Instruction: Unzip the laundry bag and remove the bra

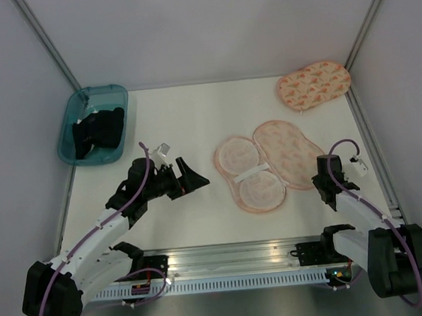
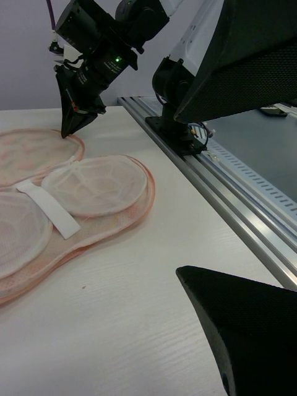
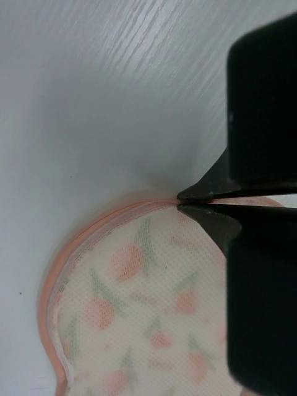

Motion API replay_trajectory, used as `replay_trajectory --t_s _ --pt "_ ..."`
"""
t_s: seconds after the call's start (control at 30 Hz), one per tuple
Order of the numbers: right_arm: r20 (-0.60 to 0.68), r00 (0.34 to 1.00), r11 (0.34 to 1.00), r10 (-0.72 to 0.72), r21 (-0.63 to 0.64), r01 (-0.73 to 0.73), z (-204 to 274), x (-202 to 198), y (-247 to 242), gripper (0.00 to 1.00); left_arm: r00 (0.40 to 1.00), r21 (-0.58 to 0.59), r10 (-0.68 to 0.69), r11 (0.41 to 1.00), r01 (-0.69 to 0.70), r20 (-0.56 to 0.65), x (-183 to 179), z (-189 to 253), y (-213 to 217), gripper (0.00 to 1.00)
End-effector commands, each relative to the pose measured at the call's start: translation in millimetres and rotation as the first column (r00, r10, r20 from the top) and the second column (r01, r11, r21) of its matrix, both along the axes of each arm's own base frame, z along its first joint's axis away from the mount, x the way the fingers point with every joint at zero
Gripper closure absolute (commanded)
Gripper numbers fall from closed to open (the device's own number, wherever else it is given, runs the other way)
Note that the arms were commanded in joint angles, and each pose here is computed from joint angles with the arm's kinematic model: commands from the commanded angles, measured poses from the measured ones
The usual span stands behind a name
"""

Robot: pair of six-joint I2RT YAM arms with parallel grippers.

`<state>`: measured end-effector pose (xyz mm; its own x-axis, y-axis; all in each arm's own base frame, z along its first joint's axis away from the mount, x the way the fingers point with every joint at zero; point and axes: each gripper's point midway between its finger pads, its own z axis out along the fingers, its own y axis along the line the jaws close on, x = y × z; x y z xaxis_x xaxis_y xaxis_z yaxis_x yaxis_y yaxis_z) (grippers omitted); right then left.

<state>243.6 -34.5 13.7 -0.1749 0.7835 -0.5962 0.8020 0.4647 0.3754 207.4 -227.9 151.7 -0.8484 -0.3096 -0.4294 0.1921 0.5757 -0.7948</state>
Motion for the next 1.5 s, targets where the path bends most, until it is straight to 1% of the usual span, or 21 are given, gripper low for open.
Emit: replay_trajectory --t_s 0.0,0.07,0.37,0.47,0.5,0.6,0.7,0.77,0.8,0.87,0.9,0.97,1.0,1.07,1.1,1.13,1.17,1.2,1.27,1.3,1.47 --pt "0.017 0.998 0.998 0.062 0.018 -0.062 -1 8 8 0.95 1.0 -0.014 -0.016 1.0 0.016 -0.022 -5 -2 -2 0.0" --pt "0.02 0.996 0.997 0.082 0.013 -0.082 1 8 9 0.99 1.0 -0.012 -0.014 1.0 0.014 -0.023 -6 -3 -2 0.0" --pt "0.122 0.975 0.982 0.186 -0.006 -0.186 37 14 19 1.0 1.0 -0.012 -0.016 1.0 0.015 -0.025 -8 -3 -1 0.0" --pt "0.219 0.928 0.952 0.302 -0.017 -0.306 65 22 36 0.99 1.0 -0.014 -0.01 1.0 0.01 -0.014 -9 0 0 0.0" --pt "0.273 0.892 0.929 0.36 -0.013 -0.371 79 24 48 1.0 1.0 -0.014 -0.008 1.0 0.008 -0.012 -9 1 1 0.0" --pt "0.332 0.804 0.863 0.492 -0.062 -0.502 104 30 68 0.99 1.0 -0.014 0.0 1.0 0.0 -0.009 -10 3 3 0.0" --pt "0.358 0.662 0.735 0.658 -0.117 -0.668 125 34 100 0.99 1.0 -0.011 0.016 1.0 -0.016 -0.003 -10 4 6 0.0" --pt "0.384 0.529 0.616 0.757 -0.151 -0.773 135 30 130 0.99 1.0 -0.009 0.025 1.0 -0.025 -0.004 -11 5 7 0.0" --pt "0.42 0.444 0.552 0.791 -0.182 -0.813 144 29 149 1.0 0.999 -0.003 0.033 0.999 -0.033 -0.008 -11 3 8 0.0" --pt "0.459 0.315 0.448 0.831 -0.215 -0.868 151 22 175 0.99 0.999 -0.003 0.046 0.999 -0.046 -0.01 -11 2 10 0.0" --pt "0.476 0.218 0.377 0.852 -0.268 -0.887 160 18 196 0.99 0.998 0.004 0.056 0.998 -0.056 -0.015 -11 -2 12 0.0" --pt "0.466 0.122 0.291 0.876 -0.311 -0.904 160 11 217 0.99 0.998 0.008 0.064 0.998 -0.064 -0.025 -12 -4 13 0.0" --pt "0.422 0.03 0.188 0.906 -0.339 -0.922 151 3 239 1.0 0.997 0.01 0.073 0.997 -0.072 -0.027 -13 -6 15 0.01" --pt "0.382 -0.059 0.084 0.922 -0.347 -0.934 141 -1 265 1.0 0.996 0.019 0.086 0.996 -0.085 -0.036 -14 -11 18 0.0" --pt "0.352 -0.148 -0.011 0.924 -0.365 -0.931 135 -15 285 1.0 0.995 0.025 0.098 0.995 -0.097 -0.036 -14 -11 20 0.0" --pt "0.341 -0.19 -0.053 0.921 -0.373 -0.926 135 -17 298 1.0 0.994 0.027 0.108 0.994 -0.107 -0.034 -14 -12 22 0.0" --pt "0.313 -0.213 -0.102 0.925 -0.337 -0.936 117 -21 309 1.0 0.993 0.031 0.115 0.993 -0.114 -0.036 -14 -13 23 0.0" --pt "0.316 -0.277 -0.161 0.908 -0.347 -0.924 117 -32 325 1.0 0.991 0.037 0.125 0.992 -0.124 -0.036 -15 -14 25 0.0" --pt "0.275 -0.322 -0.225 0.906 -0.331 -0.916 100 -37 342 1.0 0.99 0.036 0.136 0.99 -0.135 -0.035 -17 -14 27 0.0" --pt "0.268 -0.37 -0.274 0.89 -0.334 -0.902 101 -46 357 1.0 0.989 0.039 0.147 0.989 -0.145 -0.036 -17 -15 29 0.0" --pt "0.232 -0.457 -0.394 0.859 -0.271 -0.878 70 -68 381 0.99 0.986 0.041 0.161 0.986 -0.159 -0.042 -20 -18 33 0.0"
